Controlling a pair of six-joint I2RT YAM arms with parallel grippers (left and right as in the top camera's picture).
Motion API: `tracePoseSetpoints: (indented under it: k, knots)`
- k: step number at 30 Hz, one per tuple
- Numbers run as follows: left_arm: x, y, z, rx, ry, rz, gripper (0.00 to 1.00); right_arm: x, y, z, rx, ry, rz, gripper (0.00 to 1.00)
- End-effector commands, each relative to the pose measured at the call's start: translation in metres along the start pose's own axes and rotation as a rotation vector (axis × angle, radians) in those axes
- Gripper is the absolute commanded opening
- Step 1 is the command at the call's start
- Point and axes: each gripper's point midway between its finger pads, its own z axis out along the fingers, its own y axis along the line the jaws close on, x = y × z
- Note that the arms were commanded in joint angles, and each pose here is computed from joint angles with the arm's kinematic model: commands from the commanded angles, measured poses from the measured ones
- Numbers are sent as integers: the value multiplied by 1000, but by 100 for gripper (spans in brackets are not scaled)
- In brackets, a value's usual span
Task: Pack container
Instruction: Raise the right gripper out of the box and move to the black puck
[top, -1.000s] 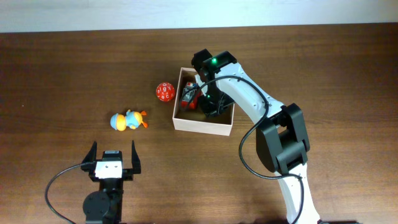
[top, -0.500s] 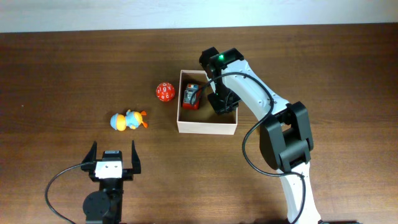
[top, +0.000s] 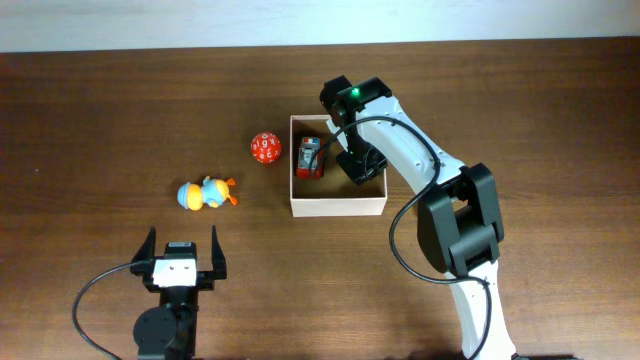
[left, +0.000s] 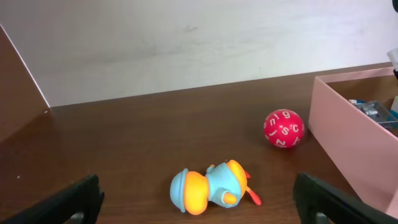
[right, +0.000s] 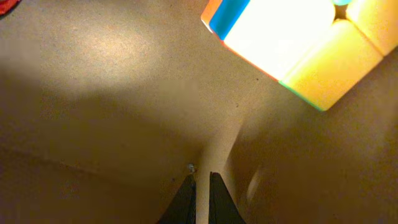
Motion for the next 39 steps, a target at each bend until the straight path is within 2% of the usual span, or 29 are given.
tracePoseSetpoints:
  k: [1,6,9,14,18,21,25,34,39]
  knots:
    - [0,2,0,-12,0,13,99,-3,-5,-8,15,-27,-17,4]
    - [0,2,0,-12,0,13,99,-12,16,-13,-89,-70,-44,3]
    - [0,2,0,-12,0,12,99,-20,21,-27,-110,-113,-48,12]
    - [0,2,0,-12,0,12,99,-33,29,-64,-190,-200,-48,35]
    - [0,2,0,-12,0,12,99,-34,27,-106,-213,-261,2,66]
    - [0,2,0,-12,0,12,99,-30,17,-131,-206,-291,50,77]
    - [0,2,0,-12,0,12,99,-14,-24,-148,-120,-289,216,79]
    - [0,2,0,-12,0,13,99,12,-99,-138,-126,-257,437,79]
    - [0,2,0,-12,0,12,99,33,-104,-129,-123,-193,459,79]
